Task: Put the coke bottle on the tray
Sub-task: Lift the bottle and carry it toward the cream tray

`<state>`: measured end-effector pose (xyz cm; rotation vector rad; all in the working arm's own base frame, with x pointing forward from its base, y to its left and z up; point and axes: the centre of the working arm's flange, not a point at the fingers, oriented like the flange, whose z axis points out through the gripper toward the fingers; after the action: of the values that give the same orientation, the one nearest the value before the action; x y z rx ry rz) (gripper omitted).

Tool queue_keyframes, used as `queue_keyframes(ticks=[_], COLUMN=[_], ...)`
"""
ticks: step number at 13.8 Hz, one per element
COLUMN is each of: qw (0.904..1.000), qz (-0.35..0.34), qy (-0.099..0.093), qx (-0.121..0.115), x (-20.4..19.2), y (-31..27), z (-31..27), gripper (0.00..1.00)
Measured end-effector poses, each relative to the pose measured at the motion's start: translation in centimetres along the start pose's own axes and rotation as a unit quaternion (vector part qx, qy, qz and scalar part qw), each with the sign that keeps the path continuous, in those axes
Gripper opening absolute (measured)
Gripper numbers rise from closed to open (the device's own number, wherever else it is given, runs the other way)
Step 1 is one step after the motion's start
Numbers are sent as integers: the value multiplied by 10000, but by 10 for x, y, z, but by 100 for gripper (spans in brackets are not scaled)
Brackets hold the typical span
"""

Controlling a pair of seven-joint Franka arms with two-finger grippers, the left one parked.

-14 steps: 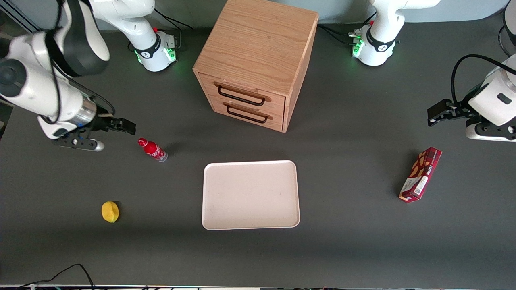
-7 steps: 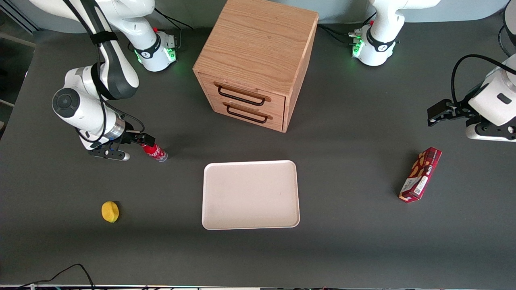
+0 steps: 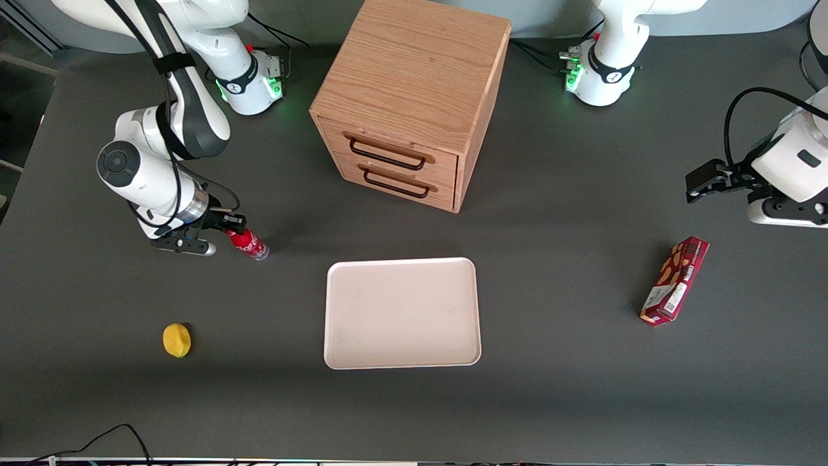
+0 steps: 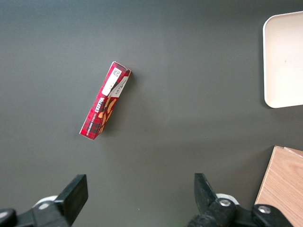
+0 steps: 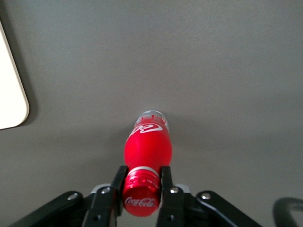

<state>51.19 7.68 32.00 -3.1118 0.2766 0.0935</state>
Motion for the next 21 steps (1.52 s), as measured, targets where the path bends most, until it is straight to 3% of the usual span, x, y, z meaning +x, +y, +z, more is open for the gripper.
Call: queue_keyframes(ticks=[3, 4, 7, 10, 13, 15, 18, 21], qw=[10000, 10000, 9996, 9998, 9996, 9993, 9945, 9844], qz=[-4, -11, -71, -83, 25, 255, 927, 1657], qy=[41, -24, -210, -99, -220, -277, -453, -385], qx=[10, -16, -198, -176, -154, -80, 154, 446], x=[2, 5, 18, 25, 45, 69, 100, 125], y=[-1, -3, -8, -14, -32, -62, -130, -182], z=[-9, -25, -131, -241, -288, -285, -237, -176], gripper=[32, 32, 32, 32, 32, 32, 32, 32])
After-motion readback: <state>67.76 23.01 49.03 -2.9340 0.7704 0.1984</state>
